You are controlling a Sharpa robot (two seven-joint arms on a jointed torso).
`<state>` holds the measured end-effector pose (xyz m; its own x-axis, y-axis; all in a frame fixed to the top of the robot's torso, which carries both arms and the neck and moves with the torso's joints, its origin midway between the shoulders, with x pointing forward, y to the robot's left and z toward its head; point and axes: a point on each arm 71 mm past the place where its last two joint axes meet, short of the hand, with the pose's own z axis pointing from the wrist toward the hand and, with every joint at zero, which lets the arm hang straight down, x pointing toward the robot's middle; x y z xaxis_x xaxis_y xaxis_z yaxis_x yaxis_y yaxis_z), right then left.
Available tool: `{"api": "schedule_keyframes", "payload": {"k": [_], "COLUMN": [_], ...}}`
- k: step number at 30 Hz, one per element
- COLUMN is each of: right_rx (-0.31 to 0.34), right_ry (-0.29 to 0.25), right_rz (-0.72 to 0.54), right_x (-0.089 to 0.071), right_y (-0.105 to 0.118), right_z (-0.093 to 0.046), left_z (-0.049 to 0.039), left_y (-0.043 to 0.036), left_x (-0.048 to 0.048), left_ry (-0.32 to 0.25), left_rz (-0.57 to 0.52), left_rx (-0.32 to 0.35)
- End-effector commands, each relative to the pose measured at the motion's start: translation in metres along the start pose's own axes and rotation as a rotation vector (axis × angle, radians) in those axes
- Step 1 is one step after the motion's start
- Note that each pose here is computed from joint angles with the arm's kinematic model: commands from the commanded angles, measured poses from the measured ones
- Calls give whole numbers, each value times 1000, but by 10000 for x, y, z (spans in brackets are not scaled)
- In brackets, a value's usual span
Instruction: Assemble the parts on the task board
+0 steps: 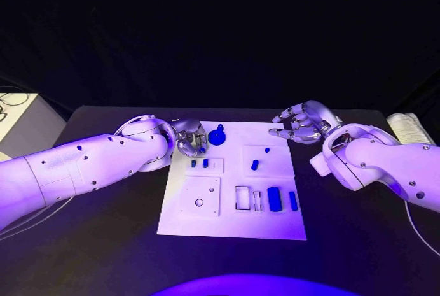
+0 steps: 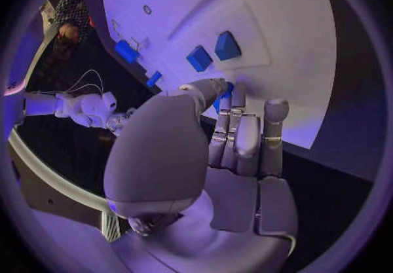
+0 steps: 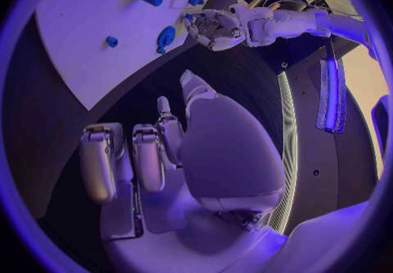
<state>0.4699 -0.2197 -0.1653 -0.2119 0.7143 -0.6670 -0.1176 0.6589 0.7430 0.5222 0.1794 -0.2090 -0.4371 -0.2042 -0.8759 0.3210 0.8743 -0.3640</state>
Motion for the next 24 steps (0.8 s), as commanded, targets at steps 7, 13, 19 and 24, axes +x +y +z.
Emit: {"api": "schedule_keyframes", "payload": {"k": [7, 13, 19, 24], "right_rx": [-11, -11, -10, -10], "right_ry": [12, 13, 13, 13], "right_rz": [-6, -6, -6, -7], "right_x": [10, 11, 10, 9], "right_y": [8, 7, 5, 3], "right_z": [-1, 0, 1, 1], "left_z": [-2, -5, -9, -11], "left_y": [6, 15, 19, 22], "left_x": [37, 32, 27, 23], "left_ry": [-3, -11, -19, -25], "left_rz": [-19, -21, -23, -24], "left_rx": [-1, -5, -7, -7]}}
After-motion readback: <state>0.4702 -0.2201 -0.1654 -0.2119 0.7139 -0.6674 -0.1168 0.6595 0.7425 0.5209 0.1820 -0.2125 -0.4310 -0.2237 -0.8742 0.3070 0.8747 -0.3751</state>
